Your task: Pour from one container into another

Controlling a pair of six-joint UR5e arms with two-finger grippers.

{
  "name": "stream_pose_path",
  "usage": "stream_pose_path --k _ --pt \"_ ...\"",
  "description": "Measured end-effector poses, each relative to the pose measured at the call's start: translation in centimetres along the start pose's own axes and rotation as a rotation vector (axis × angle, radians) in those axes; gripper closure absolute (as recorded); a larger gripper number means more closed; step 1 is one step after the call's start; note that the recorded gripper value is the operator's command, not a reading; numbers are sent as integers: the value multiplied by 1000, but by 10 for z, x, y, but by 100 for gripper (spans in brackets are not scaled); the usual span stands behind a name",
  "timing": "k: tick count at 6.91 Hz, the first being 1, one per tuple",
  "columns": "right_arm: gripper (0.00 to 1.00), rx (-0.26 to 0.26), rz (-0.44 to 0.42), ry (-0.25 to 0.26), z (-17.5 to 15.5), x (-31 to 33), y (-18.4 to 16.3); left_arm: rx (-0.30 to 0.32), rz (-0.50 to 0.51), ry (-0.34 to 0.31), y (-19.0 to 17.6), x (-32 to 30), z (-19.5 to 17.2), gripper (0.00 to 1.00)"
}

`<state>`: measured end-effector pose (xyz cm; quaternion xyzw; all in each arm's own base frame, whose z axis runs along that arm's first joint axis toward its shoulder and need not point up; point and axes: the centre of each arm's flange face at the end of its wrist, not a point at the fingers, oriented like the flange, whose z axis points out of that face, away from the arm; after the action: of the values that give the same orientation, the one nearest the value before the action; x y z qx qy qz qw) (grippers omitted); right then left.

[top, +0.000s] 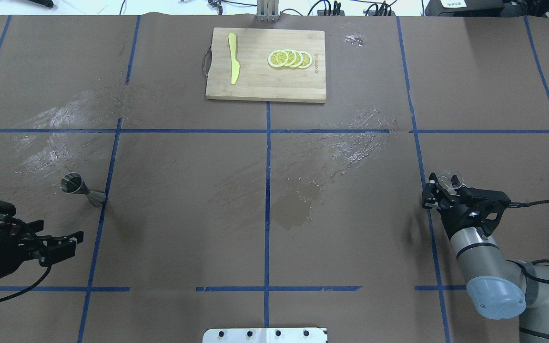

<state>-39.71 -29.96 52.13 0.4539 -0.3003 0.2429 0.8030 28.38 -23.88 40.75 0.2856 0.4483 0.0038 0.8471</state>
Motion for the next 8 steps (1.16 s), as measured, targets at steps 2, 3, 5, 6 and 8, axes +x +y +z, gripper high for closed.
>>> stream_pose_path --k 2,3,5,6,8 --pt "95 -3 12 -14 8 6 16 6 -4 0 -3 -1 -1 0" --pt "81 -4 9 -13 13 7 23 9 -5 -2 -4 -1 -2 0" --pt "41 -1 6 -13 15 8 27 16 -9 -2 -7 -2 -2 0" --pt "24 2 3 -13 15 8 27 20 -11 -3 -8 -2 -3 0" --pt "1 8 -3 -12 15 8 26 22 -12 -3 -9 -2 -3 0"
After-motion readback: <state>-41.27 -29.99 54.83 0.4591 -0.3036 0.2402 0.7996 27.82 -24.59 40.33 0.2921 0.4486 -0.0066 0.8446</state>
